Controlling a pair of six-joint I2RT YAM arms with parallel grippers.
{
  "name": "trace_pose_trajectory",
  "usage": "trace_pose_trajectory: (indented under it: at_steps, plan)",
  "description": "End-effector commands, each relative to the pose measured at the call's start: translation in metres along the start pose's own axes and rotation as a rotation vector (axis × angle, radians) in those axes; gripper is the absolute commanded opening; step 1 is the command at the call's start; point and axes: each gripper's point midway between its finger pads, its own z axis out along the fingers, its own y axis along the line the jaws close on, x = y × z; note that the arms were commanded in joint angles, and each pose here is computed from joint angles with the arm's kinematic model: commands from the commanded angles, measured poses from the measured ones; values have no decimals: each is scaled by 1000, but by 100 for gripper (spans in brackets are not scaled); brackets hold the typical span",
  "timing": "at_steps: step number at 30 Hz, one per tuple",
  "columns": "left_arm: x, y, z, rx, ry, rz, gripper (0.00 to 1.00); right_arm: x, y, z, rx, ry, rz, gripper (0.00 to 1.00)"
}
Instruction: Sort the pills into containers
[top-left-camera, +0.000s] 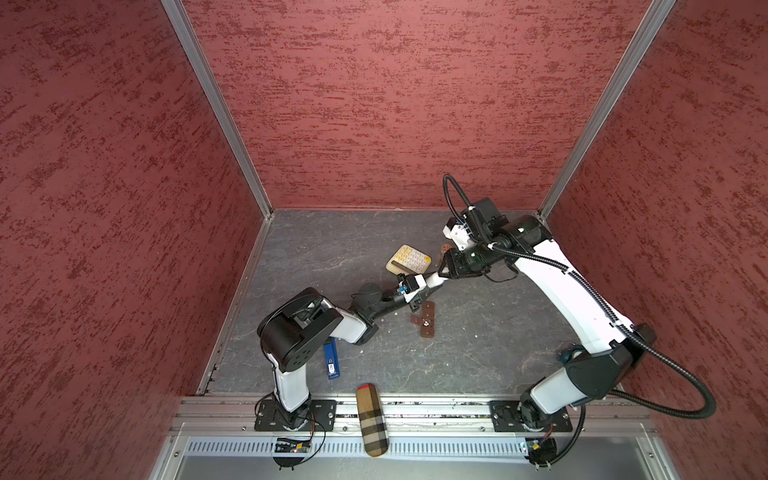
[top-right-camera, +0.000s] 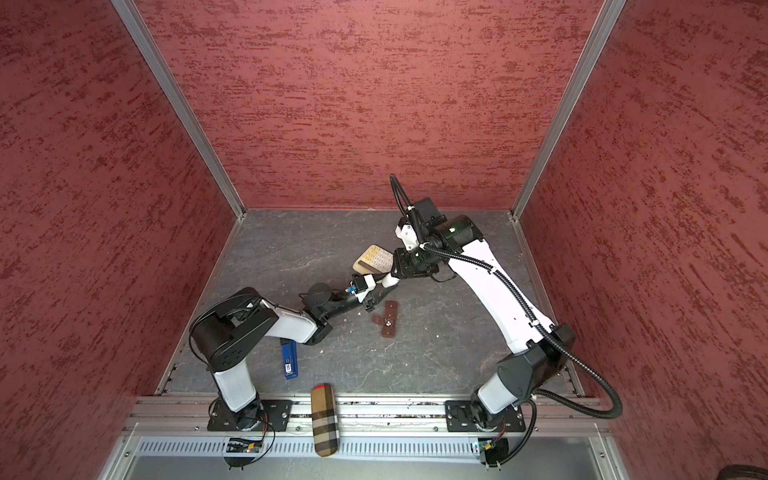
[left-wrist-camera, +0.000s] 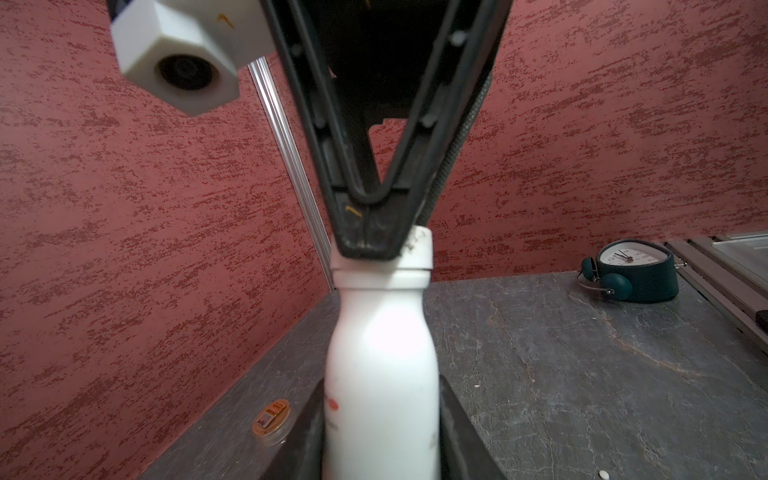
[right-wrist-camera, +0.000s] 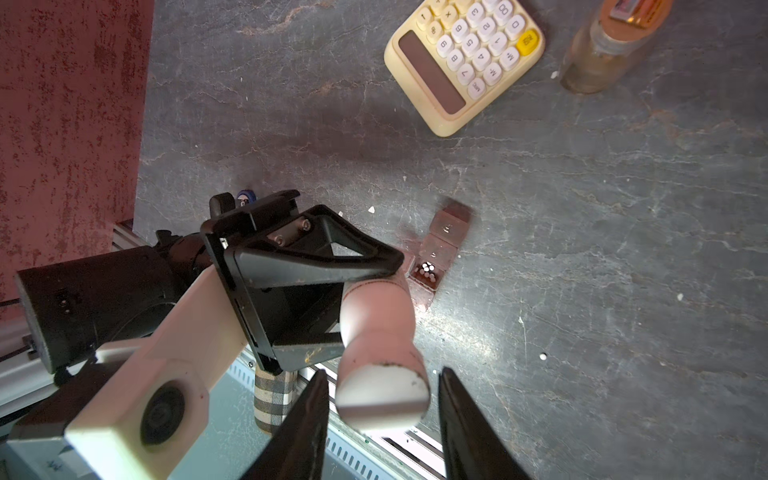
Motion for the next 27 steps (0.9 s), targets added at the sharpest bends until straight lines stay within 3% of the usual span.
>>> trace_pose_trajectory:
  at_steps: [1, 10, 20, 27]
  plan:
    - [-4, 1, -1, -4, -5, -11, 0, 2, 1, 4, -1, 15, -20, 41]
    - [-7, 3, -2, -11, -10, -1, 0, 3, 5, 6, -30, 19, 9, 35]
    - [-1, 11, -2, -61, 10, 55, 0, -6, 6, 4, -50, -44, 257, 21]
    - [5, 10, 0, -67, 23, 63, 0, -9, 5, 5, -57, -68, 349, 19]
